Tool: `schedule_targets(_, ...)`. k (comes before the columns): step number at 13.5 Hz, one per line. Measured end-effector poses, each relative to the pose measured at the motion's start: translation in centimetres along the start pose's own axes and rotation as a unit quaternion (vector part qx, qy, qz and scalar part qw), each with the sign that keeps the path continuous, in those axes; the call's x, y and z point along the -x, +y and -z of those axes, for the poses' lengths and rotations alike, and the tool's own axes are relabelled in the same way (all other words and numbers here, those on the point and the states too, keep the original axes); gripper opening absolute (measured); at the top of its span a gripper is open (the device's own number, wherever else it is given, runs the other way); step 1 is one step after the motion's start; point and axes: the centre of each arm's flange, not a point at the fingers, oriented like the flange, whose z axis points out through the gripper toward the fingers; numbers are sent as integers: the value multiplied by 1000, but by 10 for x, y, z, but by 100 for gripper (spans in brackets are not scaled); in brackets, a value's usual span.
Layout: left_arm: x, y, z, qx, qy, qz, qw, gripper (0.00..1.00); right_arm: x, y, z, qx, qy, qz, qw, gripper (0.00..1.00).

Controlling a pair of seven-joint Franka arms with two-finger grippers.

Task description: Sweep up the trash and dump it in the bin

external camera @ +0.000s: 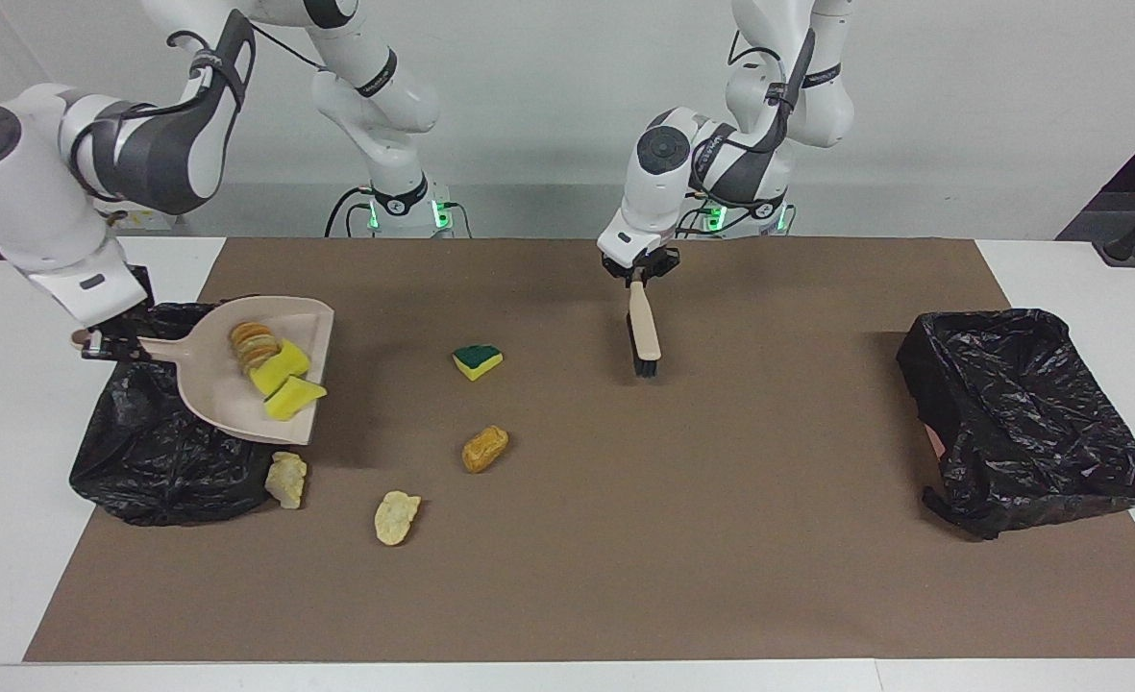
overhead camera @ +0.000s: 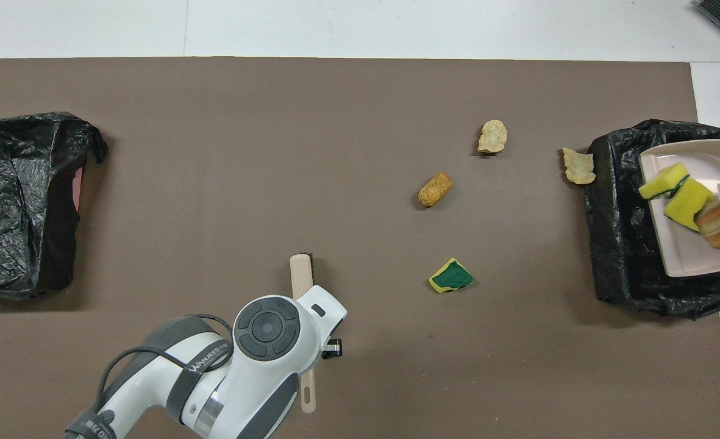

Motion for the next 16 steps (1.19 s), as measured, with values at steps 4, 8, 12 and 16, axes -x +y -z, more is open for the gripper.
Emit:
schedule_targets(4, 0, -4, -7, 2, -3, 5, 1000, 26, -22, 16, 22, 7, -112, -26, 993, 30)
schedule_targets(8, 0, -5, -9, 4, 1, -3, 1000, 26, -66, 25, 50, 22, -222, -20, 974, 30)
schedule_targets(12, -3, -4, -7, 12, 12, -4, 1000, 40, -76, 26, 77, 38, -320, 4, 947, 30)
schedule_targets(16, -9, -8, -5, 15, 14, 2, 1000, 65, -69, 20, 100, 50, -357, 6, 933, 30)
